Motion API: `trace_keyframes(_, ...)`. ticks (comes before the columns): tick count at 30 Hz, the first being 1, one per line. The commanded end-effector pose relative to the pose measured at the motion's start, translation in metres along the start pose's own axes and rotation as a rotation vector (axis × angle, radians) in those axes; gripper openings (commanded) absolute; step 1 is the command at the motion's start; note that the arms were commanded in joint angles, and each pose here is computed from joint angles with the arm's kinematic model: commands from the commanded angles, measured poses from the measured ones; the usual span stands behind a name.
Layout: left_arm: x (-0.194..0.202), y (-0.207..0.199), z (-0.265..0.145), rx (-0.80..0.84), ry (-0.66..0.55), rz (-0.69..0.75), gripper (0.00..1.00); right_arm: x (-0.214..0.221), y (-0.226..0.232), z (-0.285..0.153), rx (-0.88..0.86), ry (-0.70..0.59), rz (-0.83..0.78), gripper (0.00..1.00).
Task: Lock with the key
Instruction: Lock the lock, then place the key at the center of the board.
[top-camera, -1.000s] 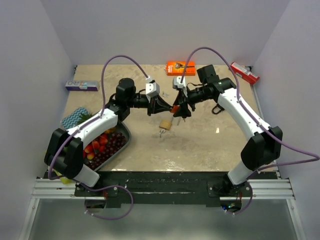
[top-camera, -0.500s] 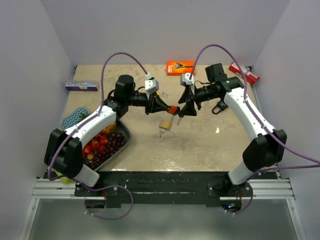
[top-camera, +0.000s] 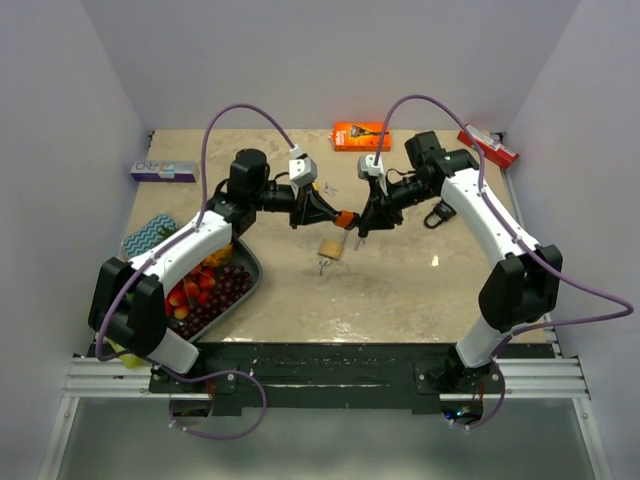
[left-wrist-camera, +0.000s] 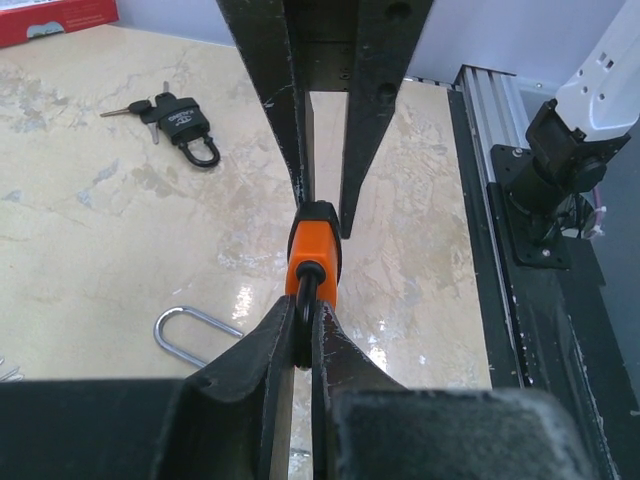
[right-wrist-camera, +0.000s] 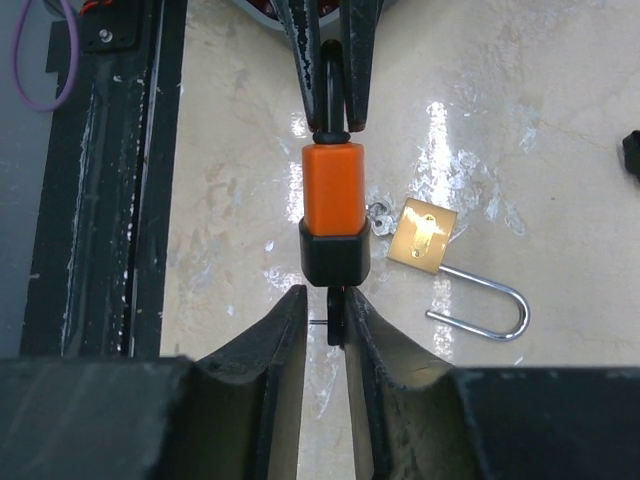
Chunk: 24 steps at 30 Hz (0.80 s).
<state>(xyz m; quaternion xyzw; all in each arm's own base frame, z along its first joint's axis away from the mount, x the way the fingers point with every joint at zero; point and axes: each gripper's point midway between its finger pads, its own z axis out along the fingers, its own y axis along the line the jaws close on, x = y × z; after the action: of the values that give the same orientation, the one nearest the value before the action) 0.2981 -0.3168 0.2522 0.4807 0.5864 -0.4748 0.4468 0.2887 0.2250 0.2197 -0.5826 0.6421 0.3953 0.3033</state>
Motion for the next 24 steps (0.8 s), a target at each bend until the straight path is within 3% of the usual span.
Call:
trace_keyframes(1,-0.03,0.0,-0.004,0.01,-0.057,0.08,0.0,-0.012,-0.003,-0.006,0.011,-0.011,-0.048,0.17)
trace_keyframes(2,-0.03,0.001,-0.005,0.007,-0.058,0.079,0.0,-0.011,-0.005,-0.006,0.014,-0.008,-0.046,0.05)
trace_keyframes(3,-0.029,0.002,-0.005,0.007,-0.057,0.073,0.0,-0.01,-0.005,-0.006,0.015,-0.002,-0.04,0.0)
trace_keyframes(8,-0.029,0.033,-0.022,-0.064,-0.075,-0.017,0.0,0.003,-0.011,-0.009,0.03,0.022,-0.014,0.0)
trace_keyframes(16,-0.023,0.083,-0.049,-0.152,-0.039,-0.02,0.0,0.024,-0.032,-0.008,0.064,0.055,0.016,0.0)
trace_keyframes(19,0.0,0.092,-0.048,-0.158,0.03,-0.038,0.0,0.011,-0.059,-0.003,0.14,-0.017,0.04,0.0)
trace_keyframes(24,0.019,0.103,-0.047,-0.193,0.054,-0.066,0.0,-0.042,-0.125,0.004,0.338,-0.278,0.19,0.0)
